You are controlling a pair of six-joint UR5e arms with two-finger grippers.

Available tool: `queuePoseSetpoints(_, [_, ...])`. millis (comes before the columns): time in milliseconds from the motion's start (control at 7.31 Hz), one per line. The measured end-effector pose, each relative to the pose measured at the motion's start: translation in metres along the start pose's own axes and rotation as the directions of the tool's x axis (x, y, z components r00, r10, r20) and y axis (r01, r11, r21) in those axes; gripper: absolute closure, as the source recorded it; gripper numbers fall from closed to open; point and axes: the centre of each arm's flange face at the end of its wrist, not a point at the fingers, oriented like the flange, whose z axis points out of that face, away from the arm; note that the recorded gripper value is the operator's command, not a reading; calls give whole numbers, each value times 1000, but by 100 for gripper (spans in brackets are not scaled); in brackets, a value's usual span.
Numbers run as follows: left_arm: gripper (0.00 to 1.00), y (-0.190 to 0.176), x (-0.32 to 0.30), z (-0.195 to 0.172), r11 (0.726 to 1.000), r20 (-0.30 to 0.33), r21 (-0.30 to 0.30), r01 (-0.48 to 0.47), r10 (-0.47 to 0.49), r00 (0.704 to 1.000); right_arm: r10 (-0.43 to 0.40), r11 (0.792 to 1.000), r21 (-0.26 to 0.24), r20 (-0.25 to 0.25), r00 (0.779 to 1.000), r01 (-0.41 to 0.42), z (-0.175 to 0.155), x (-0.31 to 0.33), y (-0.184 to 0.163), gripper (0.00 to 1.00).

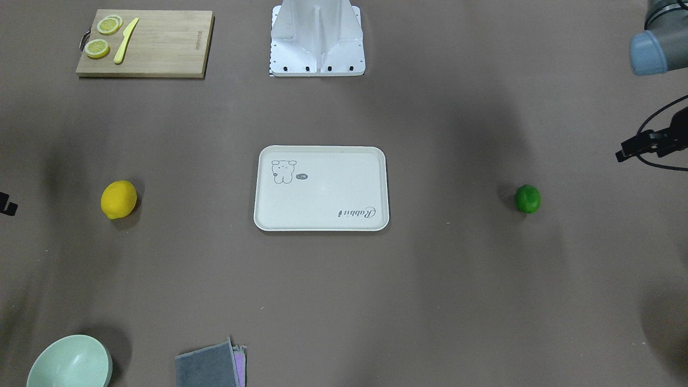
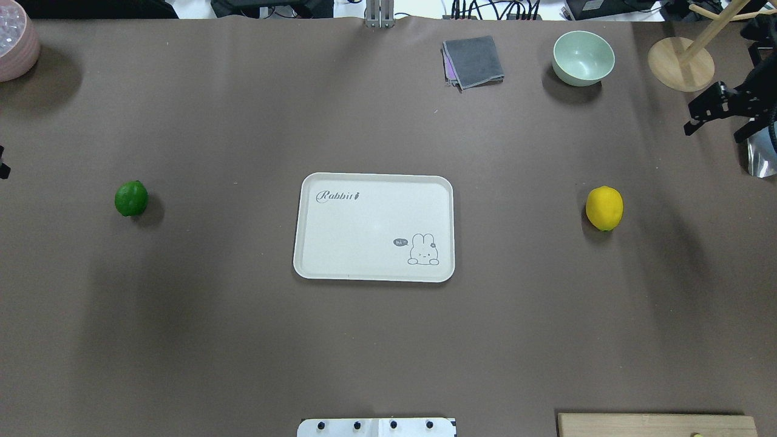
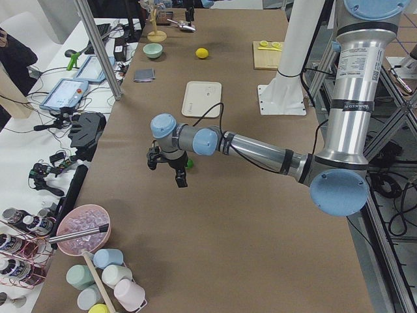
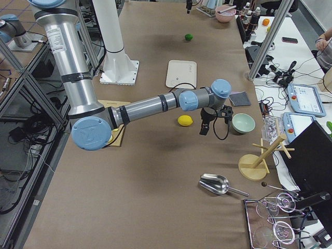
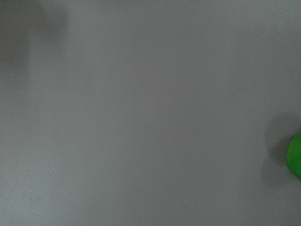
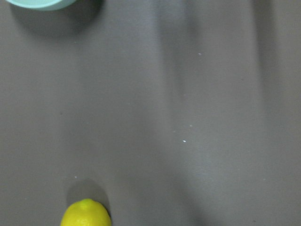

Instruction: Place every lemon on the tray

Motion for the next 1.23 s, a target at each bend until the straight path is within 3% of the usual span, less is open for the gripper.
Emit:
queuePoseSetpoints(410, [3,22,81,25,999,-27,-25,-32,31,999,-68,996,-51,3,998,68,31,-73,-18,3])
queuePoseSetpoints(684, [3,14,127,49,998,-29,-52,-31,30,999,-107,990,-93,2,994,107,57,-102,-15,3])
queuePoseSetpoints(1231, [7,-22,128,104,997,-21,-11,-81,80,997,-171,973,-161,-4,985,168,97,-110,0,5])
